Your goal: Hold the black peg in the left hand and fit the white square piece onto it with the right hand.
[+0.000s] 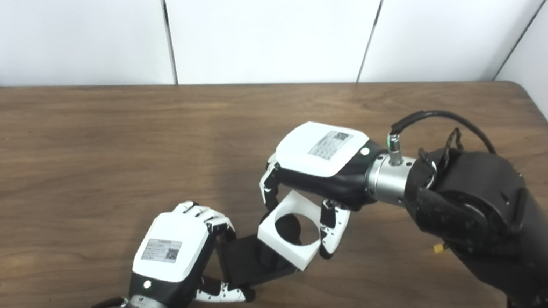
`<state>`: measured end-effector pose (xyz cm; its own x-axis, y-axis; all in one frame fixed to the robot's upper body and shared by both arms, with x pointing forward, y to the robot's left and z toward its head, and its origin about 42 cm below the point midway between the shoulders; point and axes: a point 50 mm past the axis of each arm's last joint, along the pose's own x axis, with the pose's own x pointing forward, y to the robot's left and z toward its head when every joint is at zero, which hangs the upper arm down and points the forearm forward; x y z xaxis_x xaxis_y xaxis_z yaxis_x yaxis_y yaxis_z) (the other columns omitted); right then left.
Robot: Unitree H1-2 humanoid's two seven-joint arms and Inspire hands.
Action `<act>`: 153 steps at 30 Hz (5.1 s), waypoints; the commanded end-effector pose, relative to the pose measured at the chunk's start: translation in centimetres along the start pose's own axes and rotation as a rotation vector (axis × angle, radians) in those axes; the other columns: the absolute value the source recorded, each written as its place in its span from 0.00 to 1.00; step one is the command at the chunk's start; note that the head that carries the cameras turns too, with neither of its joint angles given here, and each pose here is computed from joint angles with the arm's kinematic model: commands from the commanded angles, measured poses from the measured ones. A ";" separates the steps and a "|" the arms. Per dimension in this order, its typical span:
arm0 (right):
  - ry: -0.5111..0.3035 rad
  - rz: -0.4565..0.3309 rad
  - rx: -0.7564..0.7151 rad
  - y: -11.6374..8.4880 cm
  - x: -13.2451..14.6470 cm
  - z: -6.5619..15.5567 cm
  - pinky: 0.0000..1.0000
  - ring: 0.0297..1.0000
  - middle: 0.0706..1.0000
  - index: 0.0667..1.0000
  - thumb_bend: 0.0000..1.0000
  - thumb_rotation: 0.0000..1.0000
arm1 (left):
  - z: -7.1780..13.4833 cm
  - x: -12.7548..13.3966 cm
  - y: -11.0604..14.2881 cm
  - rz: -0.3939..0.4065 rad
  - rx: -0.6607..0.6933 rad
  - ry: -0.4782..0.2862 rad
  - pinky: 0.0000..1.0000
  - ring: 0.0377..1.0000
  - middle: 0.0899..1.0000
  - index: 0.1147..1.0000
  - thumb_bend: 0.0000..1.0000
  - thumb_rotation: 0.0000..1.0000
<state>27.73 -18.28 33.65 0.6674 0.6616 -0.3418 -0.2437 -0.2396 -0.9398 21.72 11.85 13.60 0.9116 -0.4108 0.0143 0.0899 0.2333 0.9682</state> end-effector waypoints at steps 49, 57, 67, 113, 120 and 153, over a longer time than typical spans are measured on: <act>-0.011 -0.045 -0.001 0.5 2.7 0.1 0.79 0.83 0.68 0.45 0.52 0.13 | 0.6 -0.4 -1.3 -0.070 0.054 0.015 0.84 0.76 0.68 0.42 0.52 0.05; -0.027 -0.042 -0.027 0.4 2.7 1.0 0.78 0.82 0.68 0.45 0.52 0.13 | 0.7 -0.3 -1.3 -0.082 0.057 0.018 0.85 0.77 0.69 0.42 0.52 0.05; -0.021 -0.034 -0.015 1.0 2.7 0.8 0.78 0.82 0.68 0.45 0.52 0.13 | 0.8 -0.2 -1.3 -0.068 0.050 0.020 0.84 0.76 0.68 0.42 0.52 0.05; 0.038 -0.088 0.068 0.1 1.3 -0.5 0.81 0.84 0.72 0.61 0.93 0.27 | 0.4 -0.8 -1.3 -0.072 0.063 0.036 0.84 0.75 0.68 0.42 0.52 0.05; 0.035 -0.086 0.072 0.4 1.3 -0.5 0.80 0.83 0.71 0.61 0.94 0.27 | 0.3 -0.8 -1.1 -0.050 0.074 0.056 0.81 0.74 0.67 0.42 0.52 0.07; 0.056 -0.097 0.120 1.2 1.7 -0.8 0.80 0.84 0.71 0.59 0.94 0.27 | 0.1 -0.6 -1.2 0.098 0.076 0.149 0.87 0.80 0.79 0.85 1.00 0.69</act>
